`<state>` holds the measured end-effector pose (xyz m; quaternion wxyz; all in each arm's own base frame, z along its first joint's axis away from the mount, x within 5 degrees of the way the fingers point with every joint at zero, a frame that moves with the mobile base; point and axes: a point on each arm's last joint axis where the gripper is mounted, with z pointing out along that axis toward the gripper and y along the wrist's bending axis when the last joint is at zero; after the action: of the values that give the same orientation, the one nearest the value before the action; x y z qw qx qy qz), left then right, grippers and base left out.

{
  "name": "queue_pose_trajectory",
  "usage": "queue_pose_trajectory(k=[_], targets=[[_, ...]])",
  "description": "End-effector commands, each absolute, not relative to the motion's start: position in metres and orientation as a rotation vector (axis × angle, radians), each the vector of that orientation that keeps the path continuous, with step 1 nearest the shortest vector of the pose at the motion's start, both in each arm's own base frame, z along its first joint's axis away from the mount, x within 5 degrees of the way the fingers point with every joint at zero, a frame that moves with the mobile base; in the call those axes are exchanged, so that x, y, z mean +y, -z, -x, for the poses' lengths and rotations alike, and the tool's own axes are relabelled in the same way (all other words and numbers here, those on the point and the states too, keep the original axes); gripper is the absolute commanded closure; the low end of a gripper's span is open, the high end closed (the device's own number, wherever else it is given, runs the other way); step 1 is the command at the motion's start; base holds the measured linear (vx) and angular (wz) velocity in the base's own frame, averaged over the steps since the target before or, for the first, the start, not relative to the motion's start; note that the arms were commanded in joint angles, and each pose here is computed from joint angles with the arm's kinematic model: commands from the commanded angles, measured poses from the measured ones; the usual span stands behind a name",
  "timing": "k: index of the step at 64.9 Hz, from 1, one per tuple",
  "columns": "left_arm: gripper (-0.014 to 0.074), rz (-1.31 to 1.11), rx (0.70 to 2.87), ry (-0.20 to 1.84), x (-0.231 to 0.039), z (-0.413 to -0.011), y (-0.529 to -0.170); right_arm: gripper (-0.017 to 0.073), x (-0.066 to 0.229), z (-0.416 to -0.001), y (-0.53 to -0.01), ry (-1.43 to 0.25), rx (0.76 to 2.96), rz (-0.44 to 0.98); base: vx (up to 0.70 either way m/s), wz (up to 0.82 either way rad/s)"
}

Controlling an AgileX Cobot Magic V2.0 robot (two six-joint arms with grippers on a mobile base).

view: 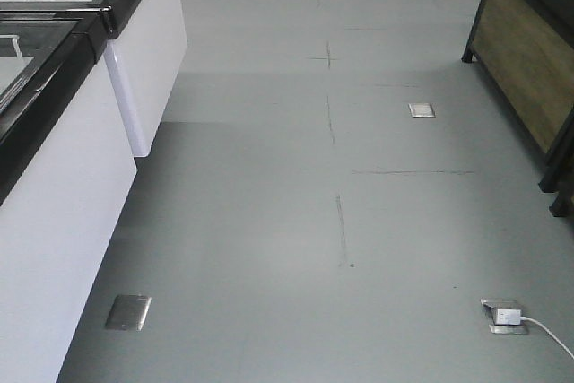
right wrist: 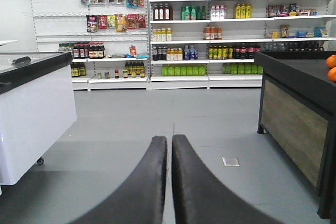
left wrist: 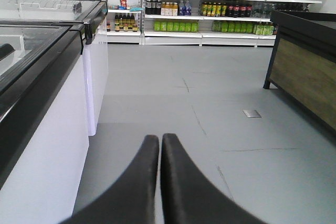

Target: Left arm holds basket, right arm returns cookies

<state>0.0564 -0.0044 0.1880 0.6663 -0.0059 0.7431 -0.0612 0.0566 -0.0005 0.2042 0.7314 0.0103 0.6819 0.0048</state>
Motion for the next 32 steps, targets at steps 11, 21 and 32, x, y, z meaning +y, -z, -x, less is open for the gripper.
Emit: queue_pose_trajectory(k=[11, 21, 32], targets=[[0.0601, 0.003, 1.527, 0.157, -0.005, -0.054, -0.209, 0.057, 0.0, -0.056, -0.206, 0.0, 1.43, -0.009, 0.0, 0.0], [0.0601, 0.001, 1.461, 0.163, -0.005, -0.053, -0.218, 0.057, 0.0, -0.056, -0.206, 0.0, 1.43, -0.009, 0.0, 0.0], [0.0601, 0.001, 1.402, 0.168, -0.005, -0.05, -0.24, 0.057, 0.0, -0.056, -0.206, 0.0, 1.43, -0.009, 0.0, 0.0]])
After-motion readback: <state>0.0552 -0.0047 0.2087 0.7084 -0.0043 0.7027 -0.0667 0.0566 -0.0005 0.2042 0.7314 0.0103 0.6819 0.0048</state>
